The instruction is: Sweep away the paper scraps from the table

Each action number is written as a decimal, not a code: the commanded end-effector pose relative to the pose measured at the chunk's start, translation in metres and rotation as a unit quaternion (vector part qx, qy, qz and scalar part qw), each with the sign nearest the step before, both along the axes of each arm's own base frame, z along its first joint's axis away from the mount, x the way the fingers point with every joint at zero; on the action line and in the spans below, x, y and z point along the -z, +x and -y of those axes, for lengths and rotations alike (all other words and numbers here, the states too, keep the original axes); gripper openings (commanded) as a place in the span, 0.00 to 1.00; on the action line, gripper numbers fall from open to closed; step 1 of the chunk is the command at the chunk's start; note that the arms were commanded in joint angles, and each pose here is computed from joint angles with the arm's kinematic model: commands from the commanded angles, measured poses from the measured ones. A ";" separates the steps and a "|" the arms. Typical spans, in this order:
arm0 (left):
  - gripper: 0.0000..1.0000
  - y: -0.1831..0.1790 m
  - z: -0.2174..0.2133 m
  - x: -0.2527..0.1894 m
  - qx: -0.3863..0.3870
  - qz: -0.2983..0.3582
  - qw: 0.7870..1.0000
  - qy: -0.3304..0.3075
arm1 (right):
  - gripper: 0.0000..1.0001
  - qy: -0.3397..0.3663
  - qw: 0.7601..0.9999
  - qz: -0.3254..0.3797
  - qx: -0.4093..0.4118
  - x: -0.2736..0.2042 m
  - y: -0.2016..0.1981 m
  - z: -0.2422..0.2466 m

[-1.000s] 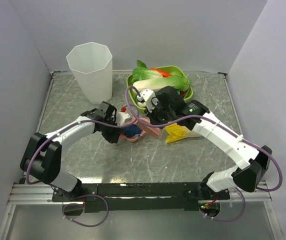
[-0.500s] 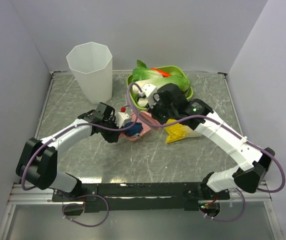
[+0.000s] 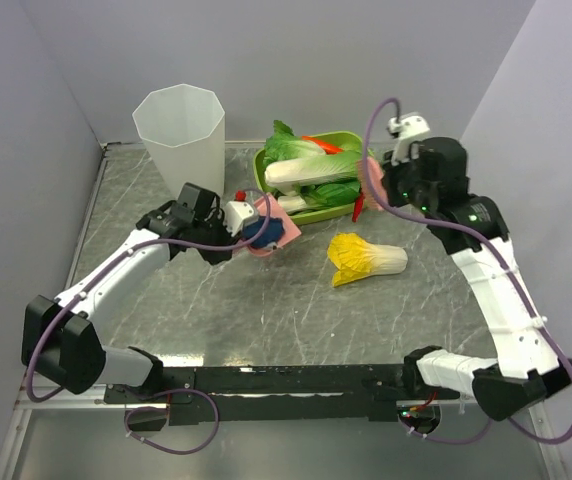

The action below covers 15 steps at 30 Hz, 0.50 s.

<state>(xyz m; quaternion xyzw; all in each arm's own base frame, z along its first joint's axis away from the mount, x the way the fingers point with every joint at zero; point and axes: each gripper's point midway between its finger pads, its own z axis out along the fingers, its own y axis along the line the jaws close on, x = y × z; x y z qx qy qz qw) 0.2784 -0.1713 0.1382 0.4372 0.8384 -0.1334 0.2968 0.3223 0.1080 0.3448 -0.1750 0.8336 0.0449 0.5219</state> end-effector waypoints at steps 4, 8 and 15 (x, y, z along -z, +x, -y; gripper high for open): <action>0.01 0.018 0.006 -0.060 0.013 0.061 0.998 -0.019 | 0.00 0.026 0.984 0.020 0.173 -0.004 0.011 0.090; 0.01 0.034 0.013 -0.088 0.009 0.087 0.996 -0.028 | 0.00 0.031 0.961 -0.040 0.273 0.034 0.014 0.153; 0.01 0.064 0.020 -0.138 -0.004 0.136 0.990 -0.037 | 0.00 0.120 0.907 -0.121 0.385 0.085 0.003 0.206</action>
